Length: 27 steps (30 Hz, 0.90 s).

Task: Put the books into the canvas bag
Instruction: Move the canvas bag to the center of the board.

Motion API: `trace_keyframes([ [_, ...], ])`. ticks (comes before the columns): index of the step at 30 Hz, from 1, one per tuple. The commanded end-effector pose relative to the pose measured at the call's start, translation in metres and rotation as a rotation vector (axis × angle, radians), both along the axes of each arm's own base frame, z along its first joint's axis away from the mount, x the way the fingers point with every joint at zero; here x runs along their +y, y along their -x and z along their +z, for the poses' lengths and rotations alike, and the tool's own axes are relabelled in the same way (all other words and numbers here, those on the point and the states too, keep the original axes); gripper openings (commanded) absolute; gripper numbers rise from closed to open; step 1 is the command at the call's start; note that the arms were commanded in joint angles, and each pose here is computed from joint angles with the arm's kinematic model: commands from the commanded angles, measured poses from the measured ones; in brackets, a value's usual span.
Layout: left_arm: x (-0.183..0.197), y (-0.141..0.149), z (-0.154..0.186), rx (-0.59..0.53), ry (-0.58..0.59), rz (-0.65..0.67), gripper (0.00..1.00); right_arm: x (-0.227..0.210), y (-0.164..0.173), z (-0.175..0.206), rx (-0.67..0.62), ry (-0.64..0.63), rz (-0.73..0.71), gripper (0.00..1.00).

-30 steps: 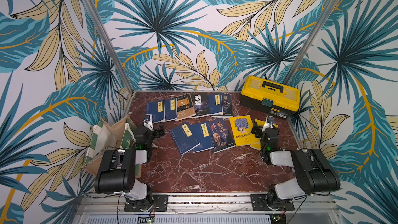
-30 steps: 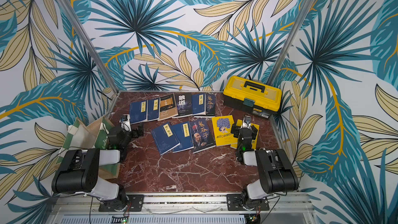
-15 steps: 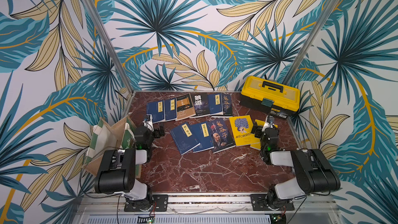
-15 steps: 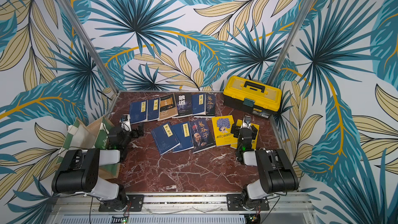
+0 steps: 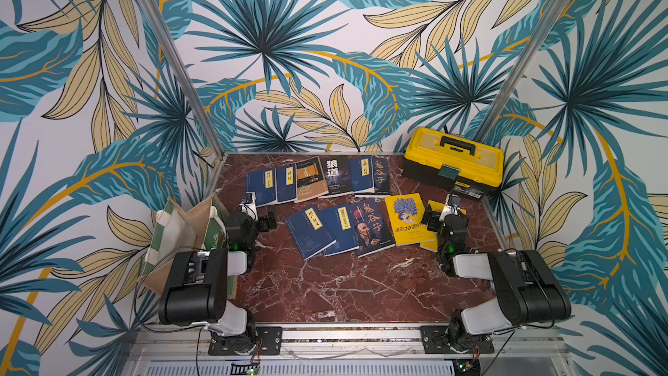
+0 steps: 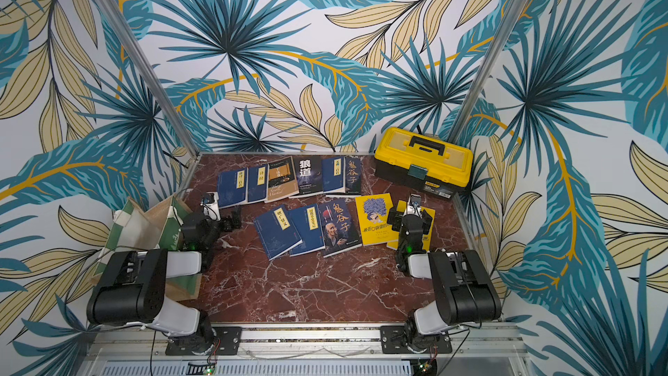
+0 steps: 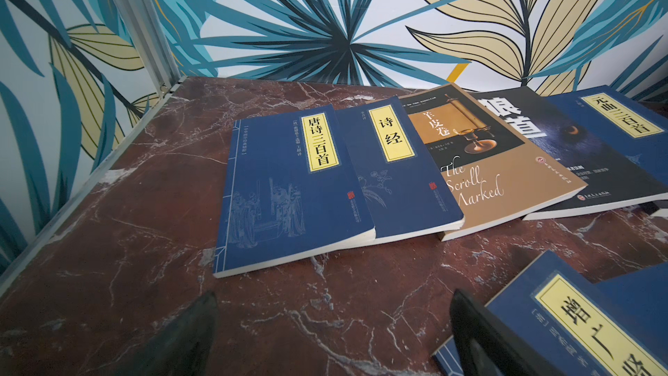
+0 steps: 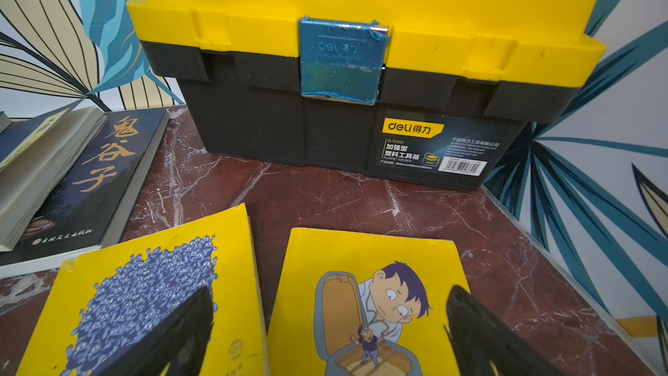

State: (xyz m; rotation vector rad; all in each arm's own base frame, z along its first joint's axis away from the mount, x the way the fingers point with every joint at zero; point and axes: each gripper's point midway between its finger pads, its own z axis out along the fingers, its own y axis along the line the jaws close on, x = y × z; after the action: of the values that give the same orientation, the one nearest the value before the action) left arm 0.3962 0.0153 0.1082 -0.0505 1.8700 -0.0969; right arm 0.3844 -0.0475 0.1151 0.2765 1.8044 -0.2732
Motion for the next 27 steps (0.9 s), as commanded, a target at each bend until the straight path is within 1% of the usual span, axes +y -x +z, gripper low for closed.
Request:
trace_keyframes([
  [1, -0.002, -0.006, 0.009, -0.02, -0.015, -0.009, 0.99, -0.002, 0.003, 0.002, -0.024, -0.001, -0.004, 1.0],
  [3, -0.003, -0.004, 0.016, -0.039, -0.018, -0.013, 1.0, -0.004, 0.01, 0.006, -0.066, -0.004, -0.017, 1.0],
  [6, 0.002, 0.0, 0.025, -0.051, -0.021, 0.016, 1.0, -0.003, 0.018, 0.012, -0.114, 0.001, -0.006, 1.0],
  [8, 0.0, 0.001, 0.039, -0.08, -0.02, 0.009, 0.99, -0.001, 0.022, 0.019, -0.132, 0.003, 0.005, 1.0],
  [10, 0.0, 0.003, 0.053, -0.084, -0.014, 0.012, 1.0, -0.003, 0.025, 0.026, -0.131, 0.001, -0.011, 1.0],
  [13, 0.003, 0.009, 0.079, -0.037, 0.019, 0.043, 1.0, -0.005, 0.025, 0.041, -0.109, 0.003, -0.025, 1.0],
  [15, 0.005, 0.016, 0.103, -0.032, 0.03, 0.064, 1.0, -0.005, 0.024, 0.053, -0.094, 0.0, -0.026, 1.0],
  [17, 0.011, 0.024, 0.123, -0.016, 0.031, 0.104, 1.0, -0.005, 0.019, 0.063, -0.058, -0.021, -0.032, 1.0],
  [19, 0.022, 0.033, 0.145, 0.007, 0.017, 0.174, 1.0, -0.002, 0.013, 0.07, 0.009, -0.058, -0.03, 1.0],
  [22, 0.039, 0.054, 0.177, 0.057, -0.018, 0.277, 1.0, 0.01, 0.003, 0.083, 0.062, -0.13, -0.008, 1.0],
  [24, 0.041, 0.068, 0.19, 0.11, -0.017, 0.293, 1.0, 0.027, -0.004, 0.083, 0.111, -0.185, 0.04, 1.0],
  [25, 0.039, 0.075, 0.195, 0.145, -0.011, 0.288, 1.0, 0.042, -0.01, 0.081, 0.144, -0.206, 0.088, 1.0],
  [27, 0.042, 0.085, 0.202, 0.211, 0.006, 0.309, 1.0, 0.069, -0.019, 0.073, 0.229, -0.216, 0.149, 0.99],
])
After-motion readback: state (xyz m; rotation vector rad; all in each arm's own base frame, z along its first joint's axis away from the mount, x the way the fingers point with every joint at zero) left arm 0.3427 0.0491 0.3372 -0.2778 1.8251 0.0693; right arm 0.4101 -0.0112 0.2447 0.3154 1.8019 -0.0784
